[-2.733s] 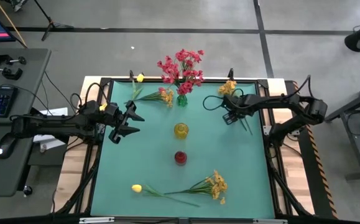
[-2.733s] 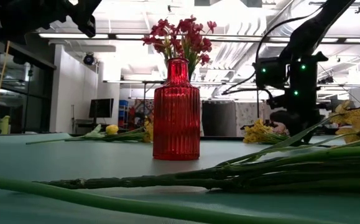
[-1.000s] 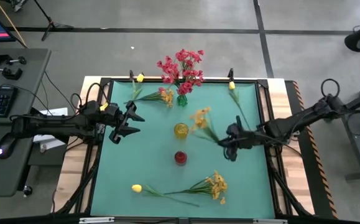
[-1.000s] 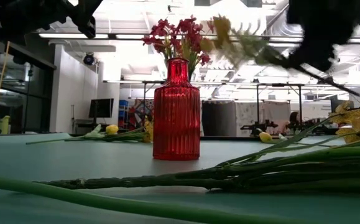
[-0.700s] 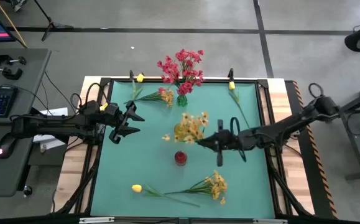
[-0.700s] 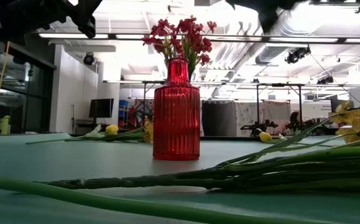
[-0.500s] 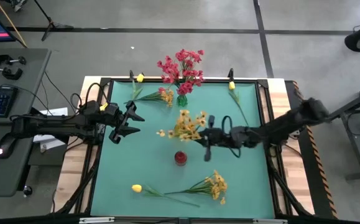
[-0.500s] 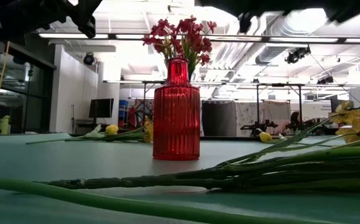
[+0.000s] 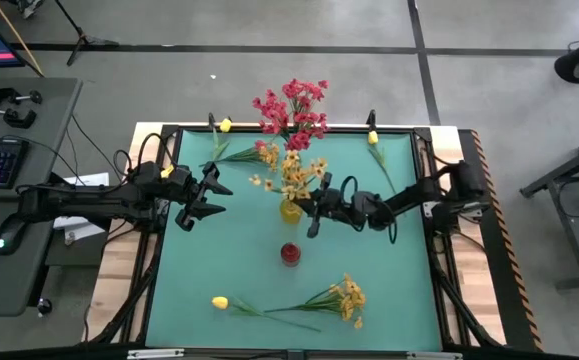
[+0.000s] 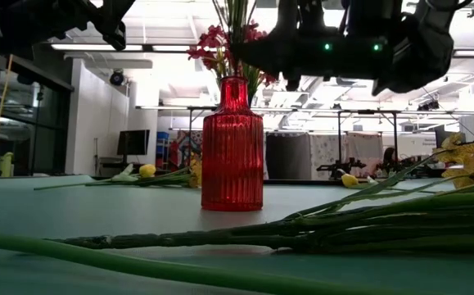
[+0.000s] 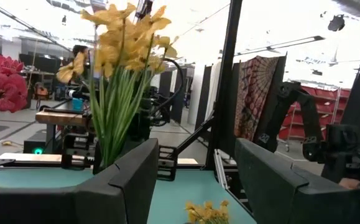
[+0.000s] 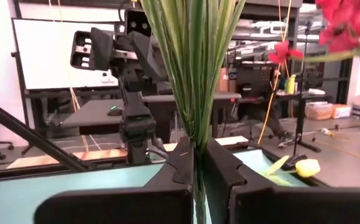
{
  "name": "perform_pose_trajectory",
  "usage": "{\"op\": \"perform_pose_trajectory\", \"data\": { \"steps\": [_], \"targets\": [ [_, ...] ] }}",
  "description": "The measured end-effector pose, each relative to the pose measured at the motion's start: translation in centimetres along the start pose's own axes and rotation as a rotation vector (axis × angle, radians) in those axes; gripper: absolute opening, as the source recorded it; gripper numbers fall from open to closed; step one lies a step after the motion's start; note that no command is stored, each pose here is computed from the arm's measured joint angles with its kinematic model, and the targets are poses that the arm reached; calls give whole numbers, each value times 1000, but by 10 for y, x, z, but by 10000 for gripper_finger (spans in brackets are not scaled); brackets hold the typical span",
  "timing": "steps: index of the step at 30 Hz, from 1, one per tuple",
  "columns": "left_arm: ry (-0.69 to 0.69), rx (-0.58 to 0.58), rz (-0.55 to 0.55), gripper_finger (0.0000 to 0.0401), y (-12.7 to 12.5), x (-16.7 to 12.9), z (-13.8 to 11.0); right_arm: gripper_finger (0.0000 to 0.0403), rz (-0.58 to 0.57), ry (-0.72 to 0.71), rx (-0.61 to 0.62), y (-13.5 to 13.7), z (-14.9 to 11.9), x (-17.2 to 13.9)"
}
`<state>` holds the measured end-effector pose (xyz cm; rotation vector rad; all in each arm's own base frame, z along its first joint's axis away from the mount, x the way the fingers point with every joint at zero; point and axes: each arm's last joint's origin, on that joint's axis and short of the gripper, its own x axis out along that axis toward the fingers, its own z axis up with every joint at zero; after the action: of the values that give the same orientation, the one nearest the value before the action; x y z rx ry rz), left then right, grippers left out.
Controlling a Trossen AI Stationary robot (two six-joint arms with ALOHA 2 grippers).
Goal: Sort flowers into vase by color
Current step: Put the top right yellow flowers into the yellow vase, then put the bottom yellow flowers into the yellow vase
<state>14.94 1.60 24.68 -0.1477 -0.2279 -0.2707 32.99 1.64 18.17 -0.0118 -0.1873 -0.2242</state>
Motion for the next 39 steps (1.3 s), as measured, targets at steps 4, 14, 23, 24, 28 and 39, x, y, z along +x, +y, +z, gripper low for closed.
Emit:
{"op": "perform_pose_trajectory", "data": {
  "steps": [4,14,23,24,28,39],
  "targets": [
    [0,0,0,202,0,0,0,0,-13,20,-1,-1,-8,1],
    [0,0,0,202,0,0,0,0,-38,88,-5,-1,-25,0],
    [1,0,0,202,0,0,0,40,-113,192,37,-3,-36,-1],
    [1,0,0,202,0,0,0,54,-118,199,47,-3,-36,-1],
    [1,0,0,202,0,0,0,130,-118,233,55,-2,-40,-2],
    [3,-1,0,202,0,0,0,308,-64,483,0,9,3,-26]
  ]
}}
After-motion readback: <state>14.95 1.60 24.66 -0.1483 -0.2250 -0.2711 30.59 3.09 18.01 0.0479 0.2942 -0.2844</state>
